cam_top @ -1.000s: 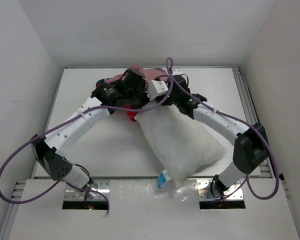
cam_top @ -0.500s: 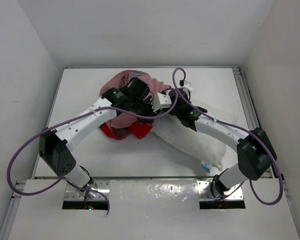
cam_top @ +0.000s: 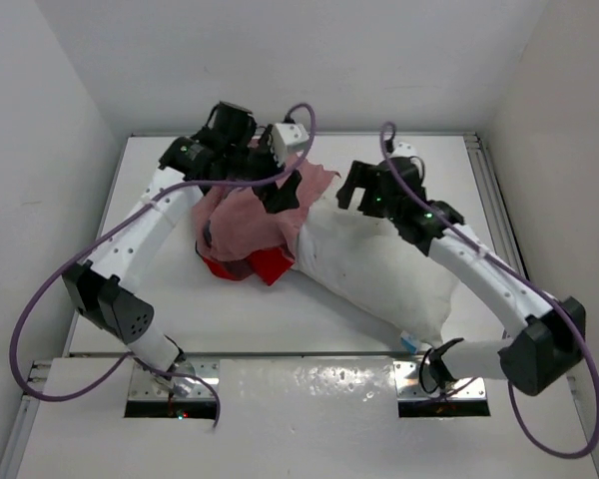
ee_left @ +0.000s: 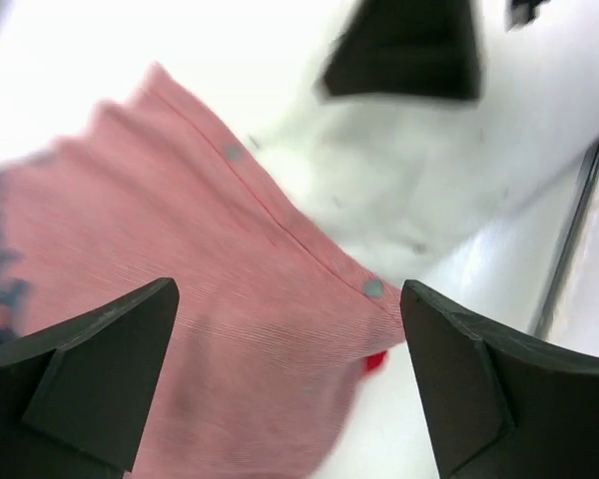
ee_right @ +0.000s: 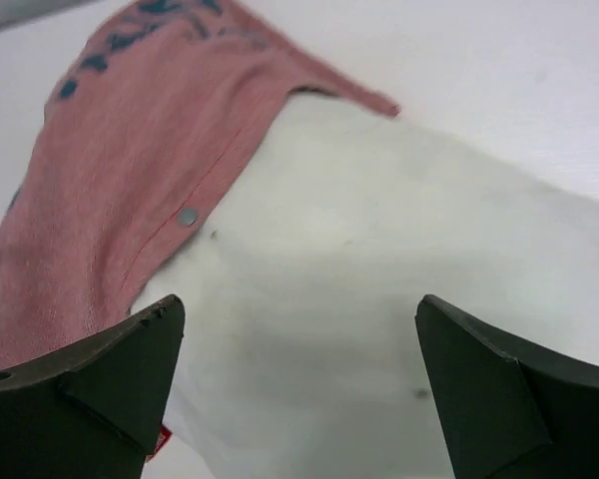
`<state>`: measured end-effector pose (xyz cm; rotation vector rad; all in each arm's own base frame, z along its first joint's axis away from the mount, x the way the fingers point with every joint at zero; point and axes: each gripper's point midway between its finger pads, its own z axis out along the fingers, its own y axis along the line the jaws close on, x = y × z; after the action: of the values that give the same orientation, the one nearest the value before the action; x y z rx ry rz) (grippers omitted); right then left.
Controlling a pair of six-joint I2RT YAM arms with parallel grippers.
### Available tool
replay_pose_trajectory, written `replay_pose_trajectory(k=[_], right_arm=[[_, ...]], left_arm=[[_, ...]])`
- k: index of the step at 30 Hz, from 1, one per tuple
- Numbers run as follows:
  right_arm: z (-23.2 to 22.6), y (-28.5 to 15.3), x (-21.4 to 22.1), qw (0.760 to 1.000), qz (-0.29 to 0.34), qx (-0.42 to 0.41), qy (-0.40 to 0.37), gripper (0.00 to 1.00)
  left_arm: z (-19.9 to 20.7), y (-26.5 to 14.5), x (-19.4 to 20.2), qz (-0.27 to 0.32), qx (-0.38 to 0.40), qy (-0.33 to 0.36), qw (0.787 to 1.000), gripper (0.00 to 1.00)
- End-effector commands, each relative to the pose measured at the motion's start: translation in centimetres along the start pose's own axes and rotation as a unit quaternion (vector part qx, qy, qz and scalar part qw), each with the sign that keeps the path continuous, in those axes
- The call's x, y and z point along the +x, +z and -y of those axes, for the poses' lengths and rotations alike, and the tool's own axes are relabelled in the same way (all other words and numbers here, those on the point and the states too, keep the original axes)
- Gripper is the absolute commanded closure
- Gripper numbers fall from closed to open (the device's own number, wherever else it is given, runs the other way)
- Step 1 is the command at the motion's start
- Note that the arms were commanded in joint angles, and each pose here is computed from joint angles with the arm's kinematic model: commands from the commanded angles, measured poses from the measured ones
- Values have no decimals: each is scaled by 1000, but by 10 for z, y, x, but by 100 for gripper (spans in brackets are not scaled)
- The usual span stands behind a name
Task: Put the pillow into the pillowcase
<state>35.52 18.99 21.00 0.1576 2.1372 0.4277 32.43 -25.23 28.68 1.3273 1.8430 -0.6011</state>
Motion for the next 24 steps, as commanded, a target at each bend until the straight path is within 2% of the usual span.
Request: replay_pose_trajectory(k=[1, 3, 4, 5, 6, 7, 8, 9, 12, 13, 15, 16, 17, 18, 22, 24], right_arm=[[21, -32, -27, 999, 12, 9, -34, 5], [30, -31, -33, 999, 20, 16, -36, 40], [38, -27, -38, 999, 25, 26, -31, 57], [42, -23, -42, 999, 27, 31, -27, 75], [48, -10, -40, 999, 18, 40, -27, 75], [57, -2, -39, 998, 11, 52, -30, 70], [61, 4, -42, 998, 6, 58, -29, 60], [76, 20, -27, 996, -32, 79, -26, 58], [82, 31, 3, 992, -95, 80, -9, 55], [90, 32, 30, 989, -121, 85, 0, 55], [72, 35, 50, 992, -120, 39, 23, 59], [72, 29, 72, 990, -129, 33, 49, 61], [53, 30, 73, 991, -117, -7, 59, 65], [35, 24, 88, 990, -123, -29, 54, 70], [6, 10, 127, 986, -115, -61, 109, 76], [-16, 4, 120, 984, -85, -95, 128, 77]], left_arm=[[-12, -11, -27, 59, 17, -8, 998, 6], [-36, 1, -15, 42, -28, -37, 998, 6], [-51, 7, -19, 49, -59, -35, 996, 8], [-67, 23, -6, 18, -99, -57, 993, 14], [-77, 30, -12, 17, -122, -53, 991, 16], [-83, 37, -12, 8, -135, -52, 989, 16], [-86, 61, -2, -19, -134, -57, 989, 15], [-87, 63, -16, -13, -131, -54, 990, 14], [-84, 91, -26, -23, -118, -51, 991, 9], [-81, 100, -30, -22, -123, -46, 991, 9], [-97, 113, -26, -28, -166, -40, 985, 9], [-98, 122, -18, -39, -173, -37, 983, 14], [-100, 124, -15, -46, -182, -35, 982, 16], [-99, 128, -11, -53, -177, -35, 982, 18], [-72, 136, -3, -64, -125, -27, 990, 24], [-57, 137, 14, -86, -104, -21, 991, 30]])
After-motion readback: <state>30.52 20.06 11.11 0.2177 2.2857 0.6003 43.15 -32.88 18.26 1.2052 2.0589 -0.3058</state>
